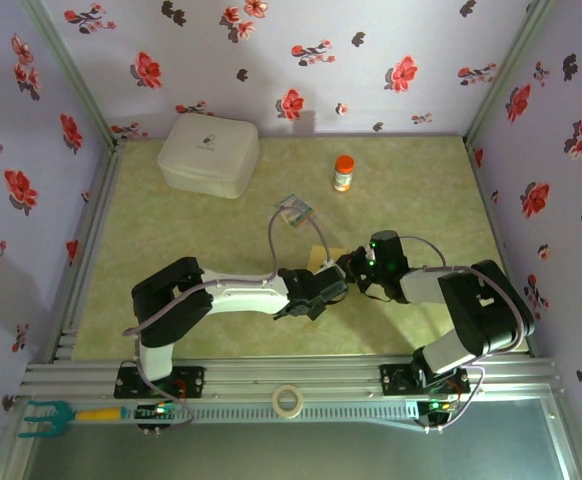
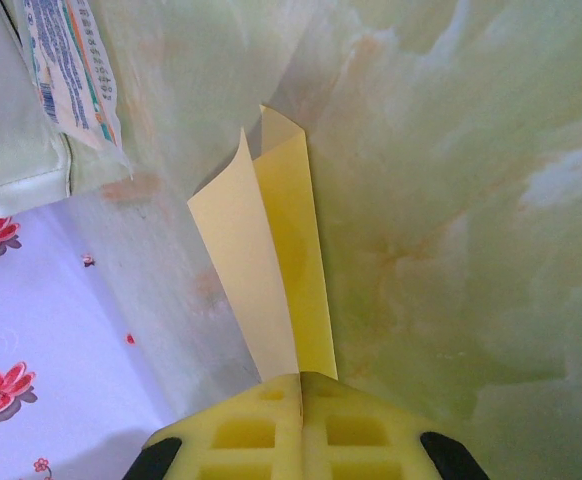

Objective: Fold a paper plane with a square sheet of paper (pick it up from the middle)
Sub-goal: Fold the wing for the fifth time at the center of the table.

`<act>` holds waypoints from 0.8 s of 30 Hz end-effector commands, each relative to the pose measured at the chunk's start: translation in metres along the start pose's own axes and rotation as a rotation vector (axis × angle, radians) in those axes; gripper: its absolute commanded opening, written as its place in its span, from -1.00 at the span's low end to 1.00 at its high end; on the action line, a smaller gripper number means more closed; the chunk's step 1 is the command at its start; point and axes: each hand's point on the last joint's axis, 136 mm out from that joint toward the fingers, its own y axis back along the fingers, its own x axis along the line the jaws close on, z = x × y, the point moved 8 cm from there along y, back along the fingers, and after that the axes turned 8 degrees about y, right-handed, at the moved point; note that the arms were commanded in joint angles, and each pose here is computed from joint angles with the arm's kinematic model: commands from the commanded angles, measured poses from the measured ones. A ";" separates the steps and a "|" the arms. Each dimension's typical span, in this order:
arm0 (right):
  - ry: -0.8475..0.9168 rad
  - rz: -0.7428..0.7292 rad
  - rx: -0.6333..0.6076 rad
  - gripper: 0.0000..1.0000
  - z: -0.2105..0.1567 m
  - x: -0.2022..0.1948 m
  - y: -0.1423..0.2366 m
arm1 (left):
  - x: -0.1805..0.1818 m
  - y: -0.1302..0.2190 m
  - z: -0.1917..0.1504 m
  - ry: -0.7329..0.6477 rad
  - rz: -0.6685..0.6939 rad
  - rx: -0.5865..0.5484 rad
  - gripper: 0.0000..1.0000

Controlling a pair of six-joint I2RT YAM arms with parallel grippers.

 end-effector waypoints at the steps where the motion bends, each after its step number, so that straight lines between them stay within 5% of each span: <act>1: -0.009 0.008 -0.006 -0.97 0.001 0.006 0.000 | -0.001 -0.002 0.001 -0.009 0.034 0.006 -0.59; 12: -0.001 0.006 -0.003 -0.89 0.001 0.005 0.001 | -0.002 -0.005 0.000 -0.001 0.038 0.014 -0.82; 17: 0.028 -0.025 -0.026 -0.48 0.005 0.005 0.011 | -0.002 -0.008 -0.002 0.016 0.034 0.022 -0.84; 24: 0.118 -0.186 -0.126 -0.20 0.012 0.005 0.052 | 0.006 -0.013 -0.004 0.088 -0.023 0.036 -0.91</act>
